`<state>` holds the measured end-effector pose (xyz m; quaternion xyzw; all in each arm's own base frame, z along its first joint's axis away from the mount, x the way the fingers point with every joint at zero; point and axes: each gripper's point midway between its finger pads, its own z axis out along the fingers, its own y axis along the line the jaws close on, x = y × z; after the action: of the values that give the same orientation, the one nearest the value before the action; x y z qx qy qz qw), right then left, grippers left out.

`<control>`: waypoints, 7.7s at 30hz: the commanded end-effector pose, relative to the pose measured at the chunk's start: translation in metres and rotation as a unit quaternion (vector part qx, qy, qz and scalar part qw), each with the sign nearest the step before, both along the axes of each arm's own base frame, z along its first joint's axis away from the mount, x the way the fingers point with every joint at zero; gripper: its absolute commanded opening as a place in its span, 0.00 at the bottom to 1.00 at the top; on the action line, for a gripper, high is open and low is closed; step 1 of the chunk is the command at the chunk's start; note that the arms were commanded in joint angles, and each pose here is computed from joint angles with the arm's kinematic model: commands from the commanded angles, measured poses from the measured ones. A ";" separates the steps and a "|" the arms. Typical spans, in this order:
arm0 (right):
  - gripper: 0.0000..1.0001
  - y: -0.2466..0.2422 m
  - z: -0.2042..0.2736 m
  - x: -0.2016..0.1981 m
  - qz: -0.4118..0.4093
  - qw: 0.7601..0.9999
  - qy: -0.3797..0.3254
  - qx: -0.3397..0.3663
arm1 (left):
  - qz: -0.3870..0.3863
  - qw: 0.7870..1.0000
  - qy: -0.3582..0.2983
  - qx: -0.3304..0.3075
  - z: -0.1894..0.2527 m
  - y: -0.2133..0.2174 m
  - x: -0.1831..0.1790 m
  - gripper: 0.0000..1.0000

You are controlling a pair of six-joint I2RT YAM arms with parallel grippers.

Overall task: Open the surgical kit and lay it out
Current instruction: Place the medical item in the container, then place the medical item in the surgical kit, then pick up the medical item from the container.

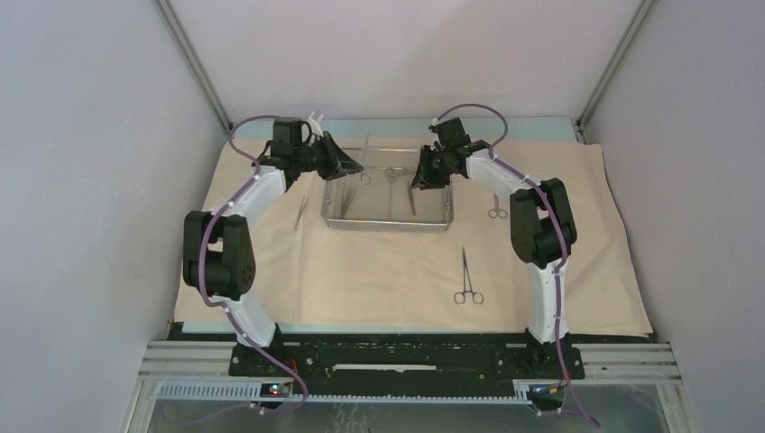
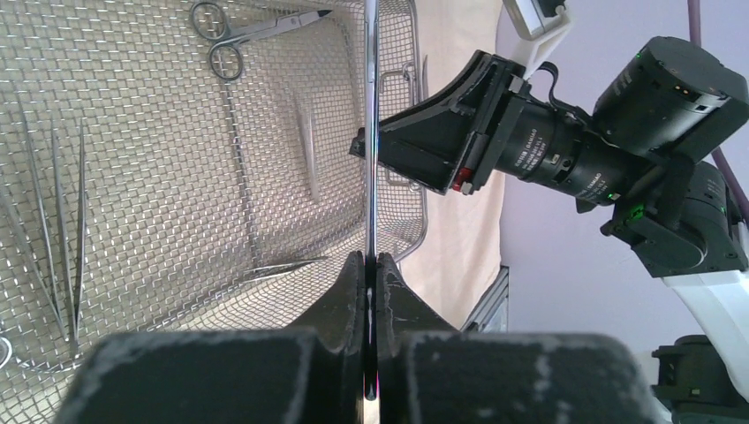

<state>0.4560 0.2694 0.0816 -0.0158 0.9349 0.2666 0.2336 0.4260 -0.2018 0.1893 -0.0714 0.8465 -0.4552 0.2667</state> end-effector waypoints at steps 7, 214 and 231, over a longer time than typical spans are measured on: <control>0.55 0.002 0.064 0.001 -0.024 0.998 -0.051 -0.006 | -0.002 0.998 -0.062 -0.026 0.031 -0.006 -0.020 0.00; 0.24 0.053 -0.040 0.053 0.072 0.978 -0.085 -0.178 | 0.063 0.978 -0.103 0.169 0.039 0.020 -0.094 1.00; 0.00 0.066 0.103 0.036 0.010 0.987 -0.150 -0.063 | 0.073 0.980 -0.087 0.163 0.026 0.015 -0.080 1.00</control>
<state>0.4958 0.3199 0.0736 -0.1066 0.9424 0.1321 0.2882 0.3286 -0.1861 0.2022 -0.0409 0.8871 -0.2913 0.3556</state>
